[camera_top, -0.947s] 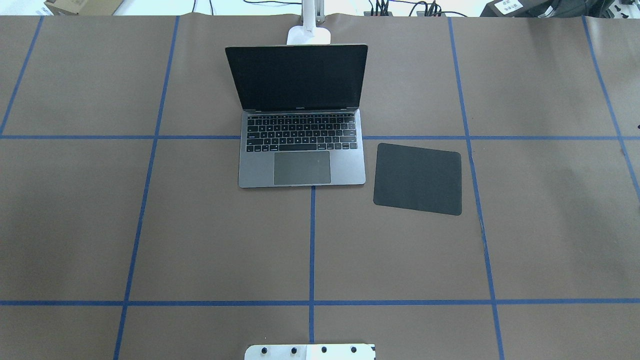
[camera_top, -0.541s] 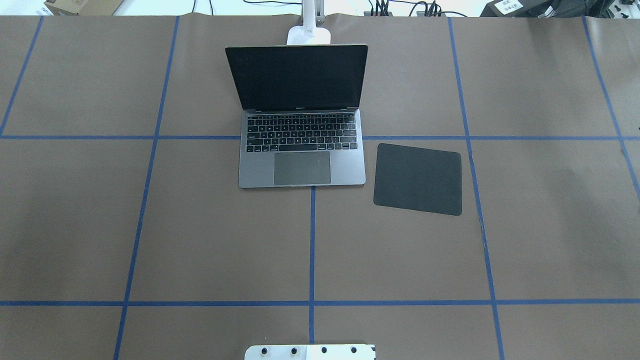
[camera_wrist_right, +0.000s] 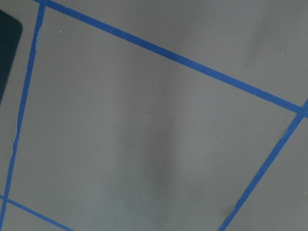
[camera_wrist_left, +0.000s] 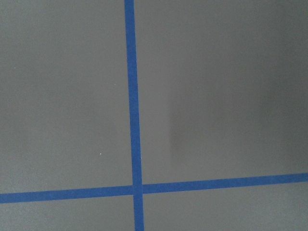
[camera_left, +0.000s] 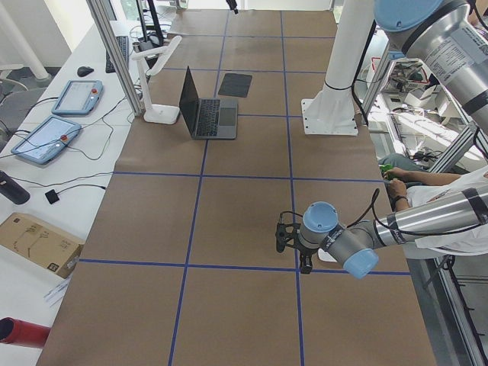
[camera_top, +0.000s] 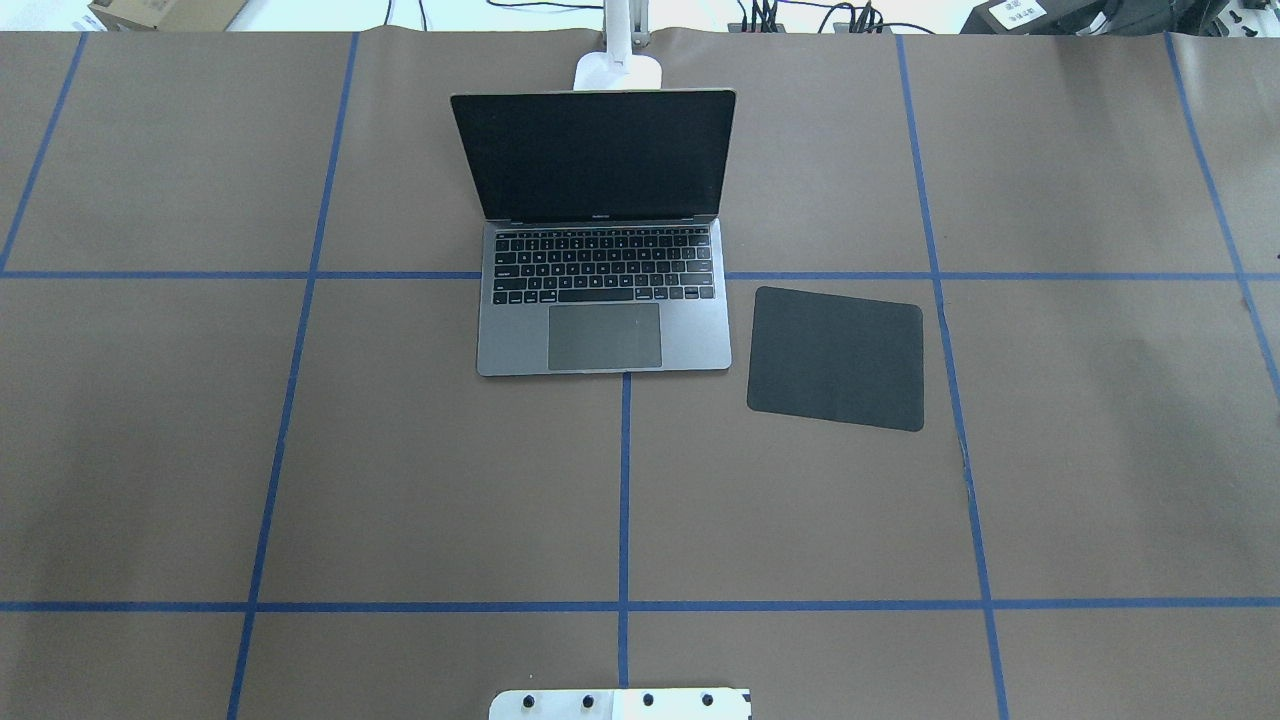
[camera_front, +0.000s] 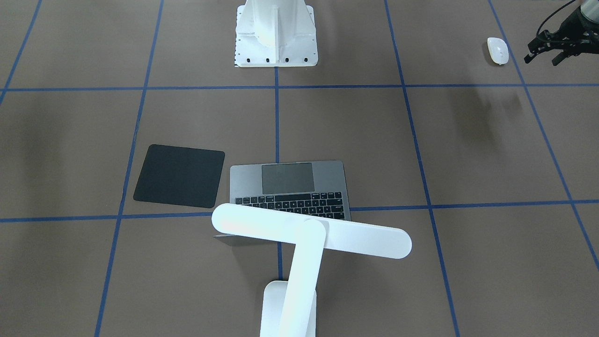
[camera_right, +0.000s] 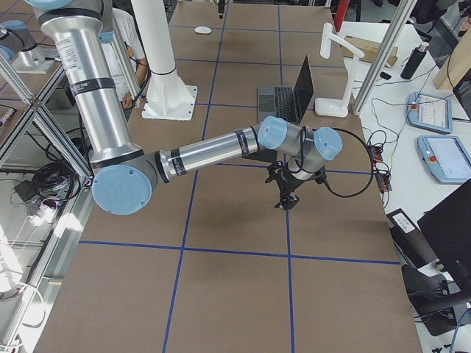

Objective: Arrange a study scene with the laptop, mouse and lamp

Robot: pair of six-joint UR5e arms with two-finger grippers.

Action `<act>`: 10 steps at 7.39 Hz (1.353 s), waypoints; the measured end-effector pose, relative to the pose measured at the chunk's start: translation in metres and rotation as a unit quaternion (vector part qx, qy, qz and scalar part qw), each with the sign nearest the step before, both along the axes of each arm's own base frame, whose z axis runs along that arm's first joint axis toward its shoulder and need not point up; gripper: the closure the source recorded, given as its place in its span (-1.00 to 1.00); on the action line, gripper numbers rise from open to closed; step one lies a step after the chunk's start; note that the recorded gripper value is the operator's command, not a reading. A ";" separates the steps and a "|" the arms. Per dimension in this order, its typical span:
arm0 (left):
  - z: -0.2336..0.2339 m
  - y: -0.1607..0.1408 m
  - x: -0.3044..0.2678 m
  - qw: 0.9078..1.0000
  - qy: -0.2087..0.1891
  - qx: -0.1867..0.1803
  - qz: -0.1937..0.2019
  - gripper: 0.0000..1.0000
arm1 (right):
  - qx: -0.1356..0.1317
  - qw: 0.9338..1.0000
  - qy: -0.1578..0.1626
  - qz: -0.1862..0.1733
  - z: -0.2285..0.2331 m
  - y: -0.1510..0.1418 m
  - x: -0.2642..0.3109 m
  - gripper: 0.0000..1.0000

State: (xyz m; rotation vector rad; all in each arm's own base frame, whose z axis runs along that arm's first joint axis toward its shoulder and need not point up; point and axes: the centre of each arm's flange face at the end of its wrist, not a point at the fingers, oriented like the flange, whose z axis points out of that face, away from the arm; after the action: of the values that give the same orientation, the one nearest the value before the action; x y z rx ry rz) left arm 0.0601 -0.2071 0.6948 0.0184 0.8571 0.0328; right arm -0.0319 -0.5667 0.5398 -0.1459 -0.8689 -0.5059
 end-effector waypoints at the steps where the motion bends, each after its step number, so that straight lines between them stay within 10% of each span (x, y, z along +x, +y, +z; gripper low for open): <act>1: 0.001 0.003 0.005 1.000 -0.006 -0.004 0.000 -1.00 | 0.000 1.000 -0.001 0.000 0.000 0.000 0.000 -1.00; 10: -0.001 0.048 0.061 0.997 -0.028 -0.068 0.027 -1.00 | -0.004 1.000 -0.016 0.004 0.006 0.002 -0.004 -1.00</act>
State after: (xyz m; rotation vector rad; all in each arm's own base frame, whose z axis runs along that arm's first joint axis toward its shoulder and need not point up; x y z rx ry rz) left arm 0.1216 -0.1591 0.6933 -0.1332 0.8011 0.0243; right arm -0.0355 -0.5649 0.5461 -0.1412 -0.9017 -0.4986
